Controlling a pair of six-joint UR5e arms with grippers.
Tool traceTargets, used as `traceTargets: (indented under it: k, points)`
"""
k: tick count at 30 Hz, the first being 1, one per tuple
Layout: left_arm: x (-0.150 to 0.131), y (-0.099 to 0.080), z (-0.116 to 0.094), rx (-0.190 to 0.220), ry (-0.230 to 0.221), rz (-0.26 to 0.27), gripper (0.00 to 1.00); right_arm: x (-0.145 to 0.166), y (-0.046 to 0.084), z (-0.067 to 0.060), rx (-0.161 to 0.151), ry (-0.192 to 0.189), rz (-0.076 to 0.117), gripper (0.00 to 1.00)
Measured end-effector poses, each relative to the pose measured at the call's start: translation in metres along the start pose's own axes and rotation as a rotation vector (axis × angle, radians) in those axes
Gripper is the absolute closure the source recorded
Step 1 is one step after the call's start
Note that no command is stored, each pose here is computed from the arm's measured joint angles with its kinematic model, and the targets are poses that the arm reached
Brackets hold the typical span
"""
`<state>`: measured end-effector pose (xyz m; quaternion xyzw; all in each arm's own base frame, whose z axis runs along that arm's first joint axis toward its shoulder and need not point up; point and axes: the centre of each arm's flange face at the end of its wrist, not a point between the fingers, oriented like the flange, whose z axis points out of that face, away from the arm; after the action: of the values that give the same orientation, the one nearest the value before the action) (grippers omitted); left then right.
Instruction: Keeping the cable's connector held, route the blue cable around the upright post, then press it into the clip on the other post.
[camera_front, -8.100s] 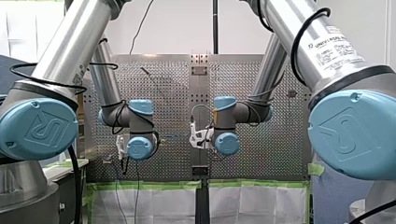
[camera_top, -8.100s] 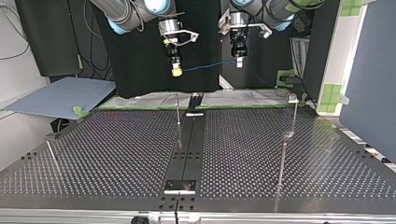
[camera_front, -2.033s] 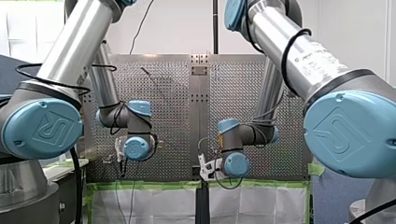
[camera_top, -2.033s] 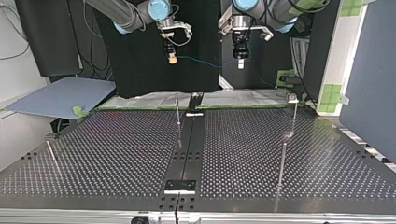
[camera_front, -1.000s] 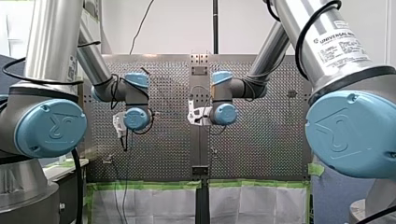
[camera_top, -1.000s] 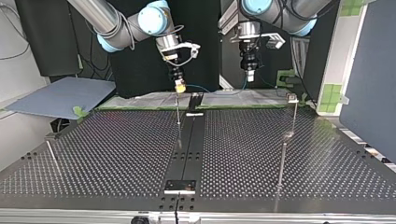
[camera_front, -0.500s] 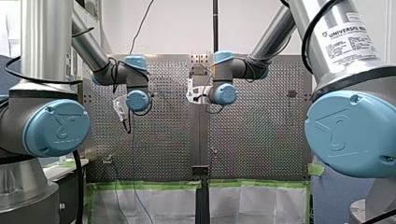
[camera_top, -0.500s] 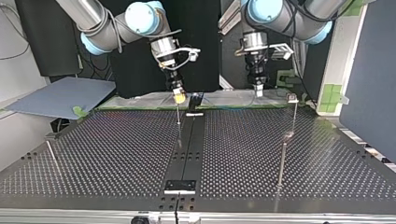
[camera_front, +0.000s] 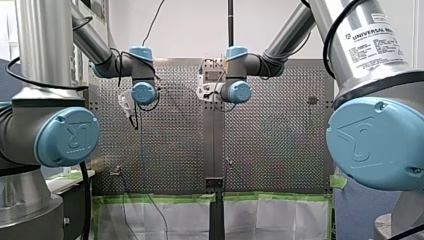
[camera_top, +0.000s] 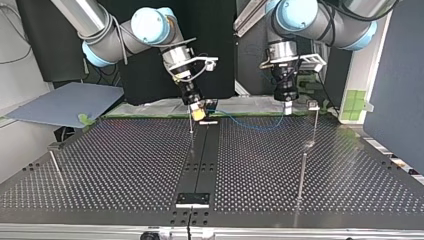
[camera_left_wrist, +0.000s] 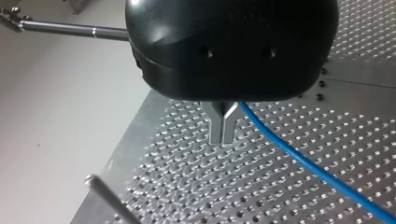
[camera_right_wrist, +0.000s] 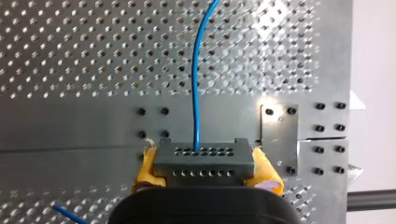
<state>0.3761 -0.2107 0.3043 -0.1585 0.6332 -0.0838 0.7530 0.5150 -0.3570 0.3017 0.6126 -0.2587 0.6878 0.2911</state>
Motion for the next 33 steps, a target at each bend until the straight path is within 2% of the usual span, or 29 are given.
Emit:
traceTargets:
  k: [18,28,33]
  points:
    - [-0.059,-0.001,0.041,-0.006,-0.059,-0.014,1.0,0.055,-0.013,0.032,0.054,0.062,0.004,1.0]
    - [-0.08,0.019,0.065,-0.003,-0.074,-0.001,1.0,0.075,-0.018,0.044,0.084,0.104,0.01,1.0]
    - [-0.094,0.027,0.081,0.006,-0.097,0.001,1.0,0.08,-0.019,0.047,0.093,0.113,0.013,1.0]
